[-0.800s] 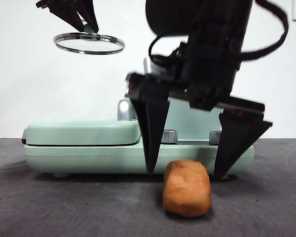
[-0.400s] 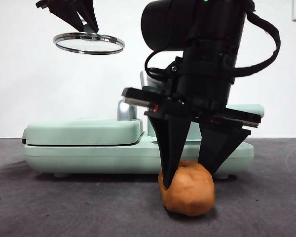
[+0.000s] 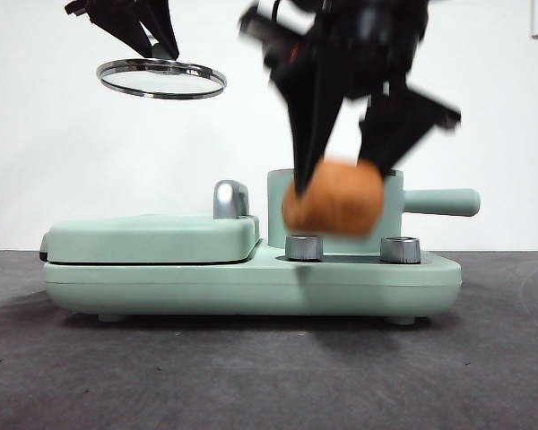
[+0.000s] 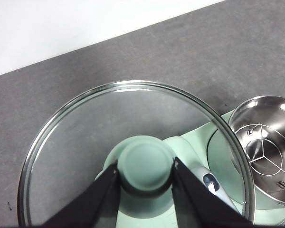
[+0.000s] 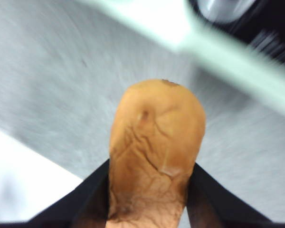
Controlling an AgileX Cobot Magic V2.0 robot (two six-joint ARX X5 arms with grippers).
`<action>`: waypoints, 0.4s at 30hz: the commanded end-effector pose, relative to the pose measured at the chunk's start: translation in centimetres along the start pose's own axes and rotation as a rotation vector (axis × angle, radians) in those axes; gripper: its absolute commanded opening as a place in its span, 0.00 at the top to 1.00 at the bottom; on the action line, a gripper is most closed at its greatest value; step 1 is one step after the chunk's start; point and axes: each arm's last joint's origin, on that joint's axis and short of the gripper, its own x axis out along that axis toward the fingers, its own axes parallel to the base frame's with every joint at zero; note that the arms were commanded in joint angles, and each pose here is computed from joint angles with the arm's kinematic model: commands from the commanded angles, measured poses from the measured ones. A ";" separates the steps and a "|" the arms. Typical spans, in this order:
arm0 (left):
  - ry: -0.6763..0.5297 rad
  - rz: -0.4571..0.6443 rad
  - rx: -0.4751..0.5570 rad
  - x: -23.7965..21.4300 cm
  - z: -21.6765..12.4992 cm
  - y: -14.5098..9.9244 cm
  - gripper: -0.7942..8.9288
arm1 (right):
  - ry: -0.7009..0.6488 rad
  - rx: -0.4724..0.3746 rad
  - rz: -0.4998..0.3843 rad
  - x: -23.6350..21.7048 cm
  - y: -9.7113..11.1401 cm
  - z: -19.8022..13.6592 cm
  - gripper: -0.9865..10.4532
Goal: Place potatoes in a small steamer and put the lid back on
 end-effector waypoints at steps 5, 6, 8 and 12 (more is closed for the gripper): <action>-0.076 -0.001 0.025 -1.2 1.1 -0.4 0.90 | -0.217 -0.027 0.021 -6.2 -1.6 4.2 0.84; -0.076 -0.002 0.026 -1.2 1.2 -0.4 0.90 | -0.238 -0.022 0.021 -6.7 -1.9 4.7 0.84; -0.076 -0.005 0.028 -1.1 1.2 -0.6 0.90 | -0.278 -0.016 0.018 -7.5 -2.6 6.2 0.84; -0.078 -0.009 0.031 -1.1 1.2 -0.7 0.90 | -0.327 0.018 0.011 -8.0 -4.1 8.9 0.84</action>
